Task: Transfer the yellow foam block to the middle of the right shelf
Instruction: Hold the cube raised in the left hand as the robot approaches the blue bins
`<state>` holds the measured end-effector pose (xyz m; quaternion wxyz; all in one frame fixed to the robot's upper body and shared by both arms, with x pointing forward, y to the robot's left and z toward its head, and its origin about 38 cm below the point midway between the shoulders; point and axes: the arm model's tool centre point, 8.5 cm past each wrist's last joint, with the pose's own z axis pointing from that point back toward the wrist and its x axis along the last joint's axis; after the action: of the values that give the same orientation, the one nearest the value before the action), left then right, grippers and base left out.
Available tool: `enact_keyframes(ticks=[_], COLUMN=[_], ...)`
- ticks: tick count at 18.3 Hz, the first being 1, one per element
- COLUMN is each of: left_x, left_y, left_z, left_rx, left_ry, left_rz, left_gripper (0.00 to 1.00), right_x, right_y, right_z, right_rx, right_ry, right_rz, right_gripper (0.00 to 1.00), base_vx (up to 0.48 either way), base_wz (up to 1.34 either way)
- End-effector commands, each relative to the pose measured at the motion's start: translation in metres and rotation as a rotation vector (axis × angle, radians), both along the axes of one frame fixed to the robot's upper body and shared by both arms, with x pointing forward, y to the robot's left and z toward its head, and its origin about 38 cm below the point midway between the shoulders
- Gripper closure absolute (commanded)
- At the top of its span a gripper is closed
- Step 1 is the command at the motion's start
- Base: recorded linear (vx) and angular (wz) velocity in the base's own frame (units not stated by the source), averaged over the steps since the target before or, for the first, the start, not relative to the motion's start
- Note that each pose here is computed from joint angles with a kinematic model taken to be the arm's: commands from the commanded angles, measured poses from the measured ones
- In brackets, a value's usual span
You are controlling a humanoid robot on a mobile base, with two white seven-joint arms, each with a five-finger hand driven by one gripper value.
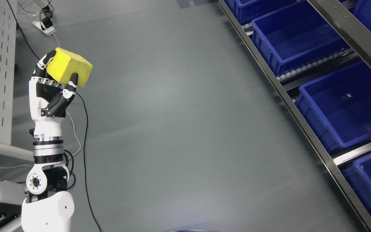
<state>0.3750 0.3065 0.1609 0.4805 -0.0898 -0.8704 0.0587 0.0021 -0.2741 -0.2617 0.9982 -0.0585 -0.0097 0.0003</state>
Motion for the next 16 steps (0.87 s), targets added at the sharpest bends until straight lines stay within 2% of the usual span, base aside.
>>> enact_keyframes(ticks=[1, 9, 16], left_x=[0.000, 0.010, 0.010], left_y=[0.008, -0.005, -0.006], left_z=[0.006, 0.016, 0.014], left_rx=[0.022, 0.010, 0.010], left_ry=[-0.014, -0.038, -0.032], left_rz=[0.006, -0.024, -0.028], left_gripper=[0.57, 0.57, 0.57], right_x=[-0.010, -0.010, -0.010], right_y=[-0.011, -0.011, -0.011], right_z=[0.001, 0.001, 0.001], right_rx=[-0.017, -0.017, -0.017], right_ry=[0.006, 0.006, 0.006], right_rz=[-0.009, -0.009, -0.009], right_gripper=[0.00, 0.00, 0.00], base_vx=[0.309, 0.397, 0.446], base_wz=[-0.17, -0.22, -0.55])
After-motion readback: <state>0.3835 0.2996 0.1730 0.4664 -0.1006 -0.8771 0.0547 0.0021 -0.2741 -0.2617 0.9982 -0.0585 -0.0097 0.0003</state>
